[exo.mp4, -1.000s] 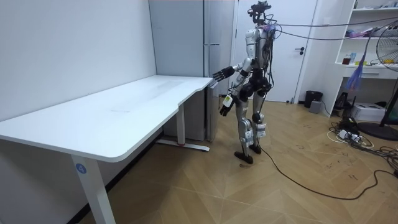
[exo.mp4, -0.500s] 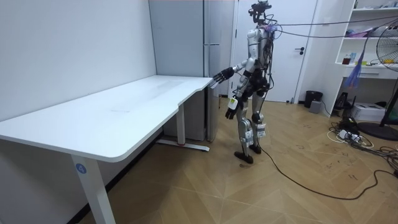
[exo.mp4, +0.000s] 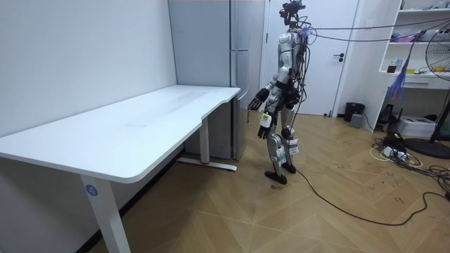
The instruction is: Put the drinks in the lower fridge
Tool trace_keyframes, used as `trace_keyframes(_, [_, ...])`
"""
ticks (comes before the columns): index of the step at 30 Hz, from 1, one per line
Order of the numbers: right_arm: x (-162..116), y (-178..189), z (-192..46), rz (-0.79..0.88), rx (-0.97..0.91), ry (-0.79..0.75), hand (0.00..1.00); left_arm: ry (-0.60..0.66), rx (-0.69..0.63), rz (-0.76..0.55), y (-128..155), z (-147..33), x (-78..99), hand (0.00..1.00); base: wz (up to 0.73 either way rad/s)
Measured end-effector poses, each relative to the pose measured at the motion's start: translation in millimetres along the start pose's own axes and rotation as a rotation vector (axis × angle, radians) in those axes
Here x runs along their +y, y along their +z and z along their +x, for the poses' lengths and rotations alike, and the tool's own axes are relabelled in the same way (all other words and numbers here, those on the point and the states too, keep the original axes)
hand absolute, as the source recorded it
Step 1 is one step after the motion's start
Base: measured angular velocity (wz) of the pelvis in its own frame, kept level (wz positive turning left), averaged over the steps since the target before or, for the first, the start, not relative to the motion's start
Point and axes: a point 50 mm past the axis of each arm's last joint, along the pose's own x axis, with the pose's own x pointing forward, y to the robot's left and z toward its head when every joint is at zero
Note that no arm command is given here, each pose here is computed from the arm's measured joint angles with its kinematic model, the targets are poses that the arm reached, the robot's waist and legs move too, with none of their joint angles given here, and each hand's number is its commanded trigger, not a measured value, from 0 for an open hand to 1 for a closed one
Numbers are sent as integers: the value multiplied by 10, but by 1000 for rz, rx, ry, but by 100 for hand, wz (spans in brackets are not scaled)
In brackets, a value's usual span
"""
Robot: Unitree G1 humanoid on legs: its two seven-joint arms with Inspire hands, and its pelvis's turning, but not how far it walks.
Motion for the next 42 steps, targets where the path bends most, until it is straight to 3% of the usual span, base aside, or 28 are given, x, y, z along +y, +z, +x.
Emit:
trace_keyframes(4, [-386, -351, -235, 124, 57, -220, 0, 36, -4, -44, -10, 4, 83, 0, 75])
trace_keyframes(8, [-659, -694, -465, 143, 156, -411, 0, 68, -33, -71, 12, 4, 127, 0, 64])
trace_keyframes(13, [-777, -1058, -699, 186, 257, -556, 0, 104, -52, -81, 6, -3, 128, 0, 37])
trace_keyframes(17, [-820, -1341, -894, 248, 322, -655, 0, 123, -6, -97, -191, -22, 146, 0, 8])
trace_keyframes(26, [-840, -1445, -989, 277, 344, -686, 0, 53, 124, -120, -455, -40, -61, 0, 6])
trace_keyframes(42, [-903, -1471, -1081, 326, 363, -723, 0, 21, 97, -115, -357, -17, -28, 0, 30])
